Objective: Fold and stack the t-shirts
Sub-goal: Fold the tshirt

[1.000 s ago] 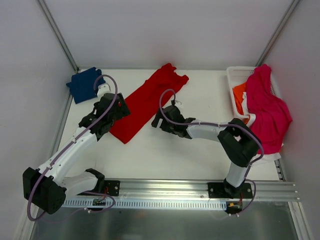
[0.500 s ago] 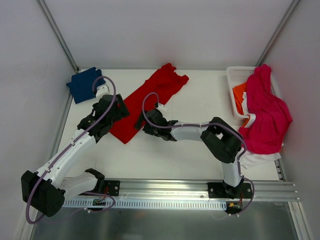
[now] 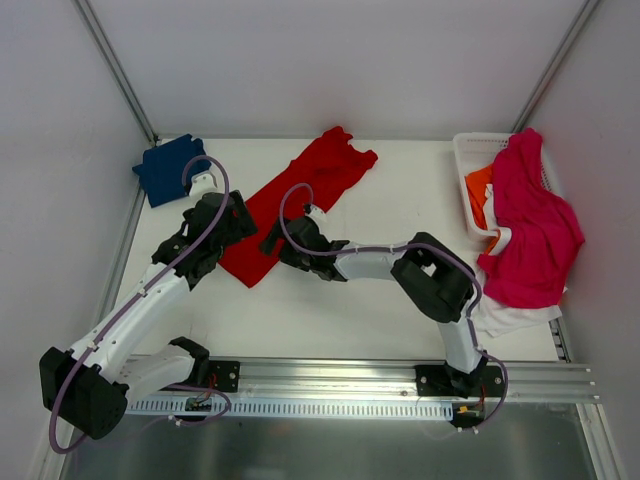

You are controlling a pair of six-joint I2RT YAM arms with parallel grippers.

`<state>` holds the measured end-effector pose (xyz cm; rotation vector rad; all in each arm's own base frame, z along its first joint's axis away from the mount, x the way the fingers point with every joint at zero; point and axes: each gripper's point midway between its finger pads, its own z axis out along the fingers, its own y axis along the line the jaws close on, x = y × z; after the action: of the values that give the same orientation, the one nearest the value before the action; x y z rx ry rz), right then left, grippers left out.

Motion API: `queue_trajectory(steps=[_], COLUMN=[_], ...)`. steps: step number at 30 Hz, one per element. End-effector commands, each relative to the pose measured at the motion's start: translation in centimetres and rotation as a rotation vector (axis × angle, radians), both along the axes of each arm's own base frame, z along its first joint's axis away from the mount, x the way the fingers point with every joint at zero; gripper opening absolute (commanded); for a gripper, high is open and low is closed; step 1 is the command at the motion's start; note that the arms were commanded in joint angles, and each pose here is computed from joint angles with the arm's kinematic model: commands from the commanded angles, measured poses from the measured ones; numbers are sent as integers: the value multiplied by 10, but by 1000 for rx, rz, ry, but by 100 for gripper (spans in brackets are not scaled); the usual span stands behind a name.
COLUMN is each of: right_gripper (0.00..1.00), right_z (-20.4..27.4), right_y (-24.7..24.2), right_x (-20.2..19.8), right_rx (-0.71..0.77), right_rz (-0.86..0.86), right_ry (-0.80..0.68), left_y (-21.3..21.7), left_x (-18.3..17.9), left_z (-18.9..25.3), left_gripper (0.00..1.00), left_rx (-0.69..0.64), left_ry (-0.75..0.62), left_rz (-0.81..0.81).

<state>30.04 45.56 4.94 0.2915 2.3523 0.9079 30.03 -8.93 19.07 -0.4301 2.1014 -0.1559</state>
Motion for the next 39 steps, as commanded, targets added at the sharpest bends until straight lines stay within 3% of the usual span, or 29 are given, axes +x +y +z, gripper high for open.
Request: queue_trajectory(steps=[1,4,7,10,12,13,16,30,39], right_gripper=[99,100,92,72,49,30,1,0,1], right_z=[-39,-45,-47,-48,-48,-50,-59,-54,-50], right_y=[-3,3,5,2,-3,-6,-18,-110,-217], right_x=[-11,-12,-12,-13,-14,-15,-23,-53,-97], right_rx=[-71,-72,-66,-67,-73,-76,-92,-223,-415], right_rz=[13,23,25,19,13,8,-11,-98,-172], right_ry=[60,69,71,65,67,70,95,66,69], left_y=[0,0,1,2,2,1,2,-2,-21], left_x=[2,2,2,2,1,1,1,-2,-3], left_z=[4,4,4,2,1,1,-1,-10,-23], left_gripper=[76,76,76,76,76,76,76,76,76], left_rx=[5,3,5,12,13,12,15,-3,-36], left_ry=[-24,-24,-26,-21,-19,-20,-14,12,72], left_rz=[11,10,12,17,15,13,15,5,-78])
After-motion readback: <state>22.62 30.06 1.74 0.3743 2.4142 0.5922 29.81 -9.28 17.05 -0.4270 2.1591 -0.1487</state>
